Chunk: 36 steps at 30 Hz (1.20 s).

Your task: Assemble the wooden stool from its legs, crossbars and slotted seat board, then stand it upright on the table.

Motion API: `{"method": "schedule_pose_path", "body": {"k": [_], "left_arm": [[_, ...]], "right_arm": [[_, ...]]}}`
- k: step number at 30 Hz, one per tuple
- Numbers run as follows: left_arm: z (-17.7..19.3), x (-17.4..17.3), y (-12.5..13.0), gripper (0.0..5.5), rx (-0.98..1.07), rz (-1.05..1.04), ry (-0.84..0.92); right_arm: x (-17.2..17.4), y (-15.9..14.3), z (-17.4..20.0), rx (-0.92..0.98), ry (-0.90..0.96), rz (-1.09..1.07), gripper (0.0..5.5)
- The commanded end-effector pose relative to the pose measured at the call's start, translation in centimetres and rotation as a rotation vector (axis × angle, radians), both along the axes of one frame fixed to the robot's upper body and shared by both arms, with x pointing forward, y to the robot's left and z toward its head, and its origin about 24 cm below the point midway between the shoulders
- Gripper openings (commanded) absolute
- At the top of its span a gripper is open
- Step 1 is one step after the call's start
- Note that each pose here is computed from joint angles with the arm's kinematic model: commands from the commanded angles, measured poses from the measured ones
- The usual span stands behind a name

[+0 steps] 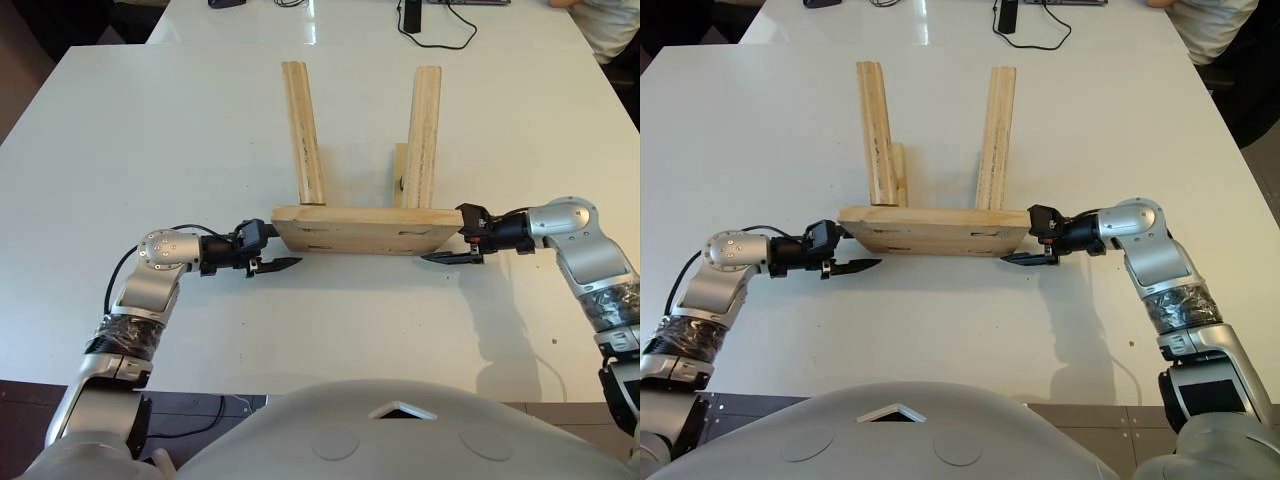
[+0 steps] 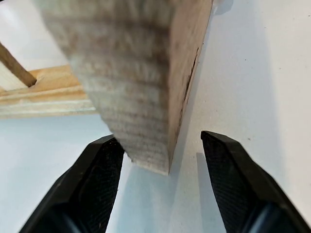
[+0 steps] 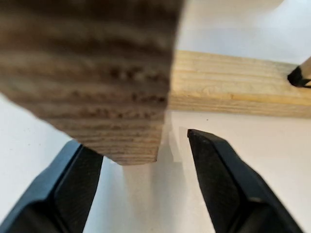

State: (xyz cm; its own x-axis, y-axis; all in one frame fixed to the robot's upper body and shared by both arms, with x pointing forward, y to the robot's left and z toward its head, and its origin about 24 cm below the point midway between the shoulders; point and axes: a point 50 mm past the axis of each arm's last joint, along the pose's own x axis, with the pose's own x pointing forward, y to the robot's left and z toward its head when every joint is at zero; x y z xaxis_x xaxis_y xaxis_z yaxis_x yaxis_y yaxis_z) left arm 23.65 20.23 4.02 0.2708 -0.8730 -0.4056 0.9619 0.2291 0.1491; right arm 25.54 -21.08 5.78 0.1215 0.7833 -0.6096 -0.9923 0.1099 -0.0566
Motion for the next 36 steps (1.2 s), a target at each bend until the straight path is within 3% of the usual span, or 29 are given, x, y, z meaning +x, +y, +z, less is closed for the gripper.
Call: {"method": "schedule_pose_path", "body": {"k": [1, 6, 9, 18, 23, 27, 31, 36], "left_arm": [[0.5, 1.0, -0.5, 2.85, -0.006, -0.020, -0.053], [0.6, 1.0, -0.3, 2.08, -0.021, -0.028, -0.043], [2.2, 1.4, -0.1, 1.68, -0.131, 0.048, 0.025], [12.6, 2.5, -0.3, 1.65, -1.057, 0.287, 0.293], [16.0, 2.0, -0.4, 1.65, -1.565, 0.345, 0.384], [18.0, 2.3, -1.4, 1.66, -1.829, 0.325, 0.483], [19.1, 3.0, -2.6, 1.66, -1.983, 0.334, 0.615], [18.6, 3.6, -4.9, 1.38, -1.937, 0.465, 0.806]], "right_arm": [[0.9, 0.5, 0.1, 0.002, -0.023, 0.024, 2.42], [1.6, 0.8, 0.4, 0.057, 0.008, 0.013, 1.67], [1.8, 1.2, 1.4, 0.140, 0.067, -0.017, 1.30], [-2.1, 4.4, 7.4, 0.725, 0.402, -0.118, 1.31], [-2.8, 6.3, 10.5, 1.030, 0.448, -0.136, 1.33], [-3.5, 8.5, 12.7, 1.226, 0.465, -0.141, 1.34], [-3.1, 10.7, 13.5, 1.406, 0.513, -0.252, 1.36], [-1.9, 11.1, 15.8, 1.590, 0.543, -0.422, 1.36]]}}
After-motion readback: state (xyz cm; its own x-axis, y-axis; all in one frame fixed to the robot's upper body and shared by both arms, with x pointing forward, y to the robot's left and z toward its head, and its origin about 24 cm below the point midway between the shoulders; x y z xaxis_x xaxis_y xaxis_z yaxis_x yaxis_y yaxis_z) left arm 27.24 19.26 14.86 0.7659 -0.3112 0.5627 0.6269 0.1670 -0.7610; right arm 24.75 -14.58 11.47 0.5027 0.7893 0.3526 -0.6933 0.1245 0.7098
